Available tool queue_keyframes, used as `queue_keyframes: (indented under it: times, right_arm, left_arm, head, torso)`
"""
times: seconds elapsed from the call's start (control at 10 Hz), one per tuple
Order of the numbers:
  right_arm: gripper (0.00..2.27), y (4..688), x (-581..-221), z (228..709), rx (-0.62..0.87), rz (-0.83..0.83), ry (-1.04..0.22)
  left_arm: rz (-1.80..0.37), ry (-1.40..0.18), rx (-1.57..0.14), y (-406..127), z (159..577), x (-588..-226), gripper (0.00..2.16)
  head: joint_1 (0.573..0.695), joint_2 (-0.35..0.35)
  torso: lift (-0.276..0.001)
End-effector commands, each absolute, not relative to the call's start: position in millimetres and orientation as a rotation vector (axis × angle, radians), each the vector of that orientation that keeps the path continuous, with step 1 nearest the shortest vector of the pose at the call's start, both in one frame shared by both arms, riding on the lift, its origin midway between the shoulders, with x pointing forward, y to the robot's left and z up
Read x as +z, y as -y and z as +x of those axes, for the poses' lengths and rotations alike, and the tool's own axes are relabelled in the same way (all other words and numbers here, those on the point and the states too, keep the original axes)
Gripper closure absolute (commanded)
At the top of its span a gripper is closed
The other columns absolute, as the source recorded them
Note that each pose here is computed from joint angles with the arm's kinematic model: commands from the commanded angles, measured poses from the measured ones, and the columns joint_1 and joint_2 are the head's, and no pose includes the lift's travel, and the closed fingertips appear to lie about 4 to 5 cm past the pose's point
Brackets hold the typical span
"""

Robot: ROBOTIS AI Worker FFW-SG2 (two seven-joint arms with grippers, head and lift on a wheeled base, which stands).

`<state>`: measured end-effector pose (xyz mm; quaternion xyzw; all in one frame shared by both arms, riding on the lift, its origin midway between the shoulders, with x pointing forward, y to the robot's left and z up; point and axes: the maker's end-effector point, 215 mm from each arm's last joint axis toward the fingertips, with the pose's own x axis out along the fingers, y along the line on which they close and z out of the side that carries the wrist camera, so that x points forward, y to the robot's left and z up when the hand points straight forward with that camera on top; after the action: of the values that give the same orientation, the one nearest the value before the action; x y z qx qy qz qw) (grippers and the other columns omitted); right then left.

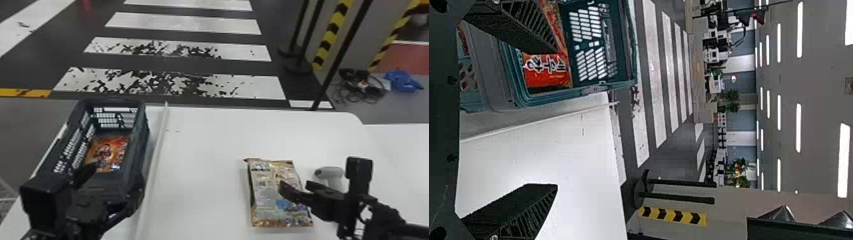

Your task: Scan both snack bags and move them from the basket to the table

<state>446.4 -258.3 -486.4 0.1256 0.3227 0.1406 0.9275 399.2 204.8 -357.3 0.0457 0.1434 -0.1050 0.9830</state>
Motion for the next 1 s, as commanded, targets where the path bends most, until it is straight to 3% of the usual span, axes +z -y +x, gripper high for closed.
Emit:
queue_keyframes:
  times: [0.0,0.7,0.8,0.9]
  right_arm:
    - [0.07,265.8,-495.8,451.6,0.293,0.282,-0.684]
    - [0.13,265.9,-531.0,446.7,0.377,0.239,-0.728]
    - [0.53,260.0,-538.3,444.9,0.399,0.251,-0.755]
    - [1.57,257.7,-544.3,443.2,0.400,0.260,-0.771]
  left_arm:
    - [0.091,-0.289,-0.210,-204.8,399.2,-357.5,0.03]
    - [0.101,-0.294,-0.205,-207.3,401.7,-362.9,0.03]
    - [0.100,-0.295,-0.208,-205.6,401.9,-363.9,0.03]
    - [0.099,-0.295,-0.207,-205.6,403.1,-364.7,0.03]
  head:
    - [0.695,-0.070]
    - [0.695,-0.093]
    - [0.695,-0.081]
    - [0.695,-0.076]
  torso:
    - [-0.098]
    - [-0.098]
    - [-0.098]
    - [-0.098]
